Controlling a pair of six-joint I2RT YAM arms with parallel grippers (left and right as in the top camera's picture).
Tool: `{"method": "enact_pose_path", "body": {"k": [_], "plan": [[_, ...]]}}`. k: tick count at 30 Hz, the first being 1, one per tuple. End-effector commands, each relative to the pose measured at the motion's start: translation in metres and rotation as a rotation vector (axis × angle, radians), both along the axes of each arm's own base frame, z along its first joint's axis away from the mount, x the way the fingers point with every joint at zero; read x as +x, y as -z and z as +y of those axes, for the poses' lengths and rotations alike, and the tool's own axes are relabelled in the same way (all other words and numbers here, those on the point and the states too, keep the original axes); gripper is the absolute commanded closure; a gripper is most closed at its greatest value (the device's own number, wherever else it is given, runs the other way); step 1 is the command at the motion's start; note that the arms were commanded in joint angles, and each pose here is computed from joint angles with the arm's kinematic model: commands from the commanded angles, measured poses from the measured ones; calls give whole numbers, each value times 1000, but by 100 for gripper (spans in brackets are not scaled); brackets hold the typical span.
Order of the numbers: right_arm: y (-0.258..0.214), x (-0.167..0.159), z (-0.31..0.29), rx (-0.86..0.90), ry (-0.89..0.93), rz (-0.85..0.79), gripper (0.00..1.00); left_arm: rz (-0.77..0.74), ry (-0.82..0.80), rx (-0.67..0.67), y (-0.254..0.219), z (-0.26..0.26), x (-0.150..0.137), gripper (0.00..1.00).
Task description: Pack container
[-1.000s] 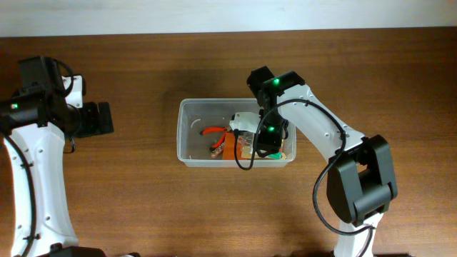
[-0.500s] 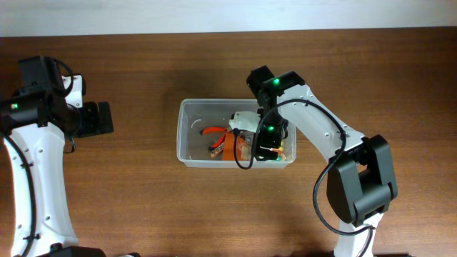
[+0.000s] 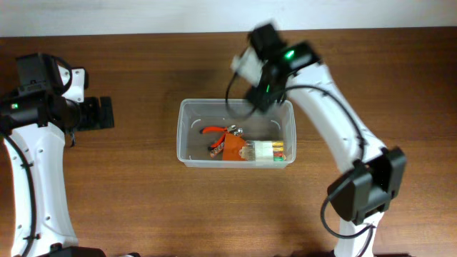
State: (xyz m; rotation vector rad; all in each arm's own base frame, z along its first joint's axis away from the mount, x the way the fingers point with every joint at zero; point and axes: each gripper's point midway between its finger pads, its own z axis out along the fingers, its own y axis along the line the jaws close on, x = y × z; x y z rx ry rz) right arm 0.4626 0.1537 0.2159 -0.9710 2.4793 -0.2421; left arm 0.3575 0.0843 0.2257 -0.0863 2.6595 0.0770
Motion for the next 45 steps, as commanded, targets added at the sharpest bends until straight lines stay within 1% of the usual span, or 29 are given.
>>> {"method": "enact_pose_path", "body": {"k": [1,3,6,9,12,13,17,21,24,26,30,32,36,37,39,45], "plan": [[-83,29,-71,155,441,-235,1,-78,173,15,-10,-24,17,1],[-111,32,-100,198,500,-291,1,-148,249,58,-20,-36,34,1],[-132,34,-144,207,583,-348,1,-286,321,122,-43,-55,63,1],[-127,26,-188,182,674,-326,1,-426,359,159,-68,-73,89,1],[-116,9,-218,167,758,-262,1,-470,376,165,-76,-81,95,1],[-113,-3,-233,173,819,-237,1,-456,383,163,-73,-83,93,1],[-116,-34,-259,190,910,-196,1,-419,384,148,-66,-84,87,1],[-122,-66,-272,240,948,-177,1,-400,396,141,-64,-89,79,1],[-118,-96,-278,260,978,-161,1,-410,409,140,-64,-96,72,1],[-113,-113,-276,269,984,-164,1,-430,381,128,-64,-96,66,1],[-94,-148,-259,279,940,-174,1,-473,327,105,-58,-94,47,1],[-81,-167,-247,279,907,-186,1,-495,271,98,-52,-89,35,1],[-55,-201,-221,268,801,-215,1,-550,178,37,-33,-87,8,1],[-46,-214,-211,268,762,-237,1,-583,141,5,-26,-87,-2,1],[-35,-228,-202,258,700,-265,1,-618,101,-34,-18,-87,-14,1],[-9,-262,-184,290,611,-366,1,-707,125,-46,2,-97,-39,1]]}}
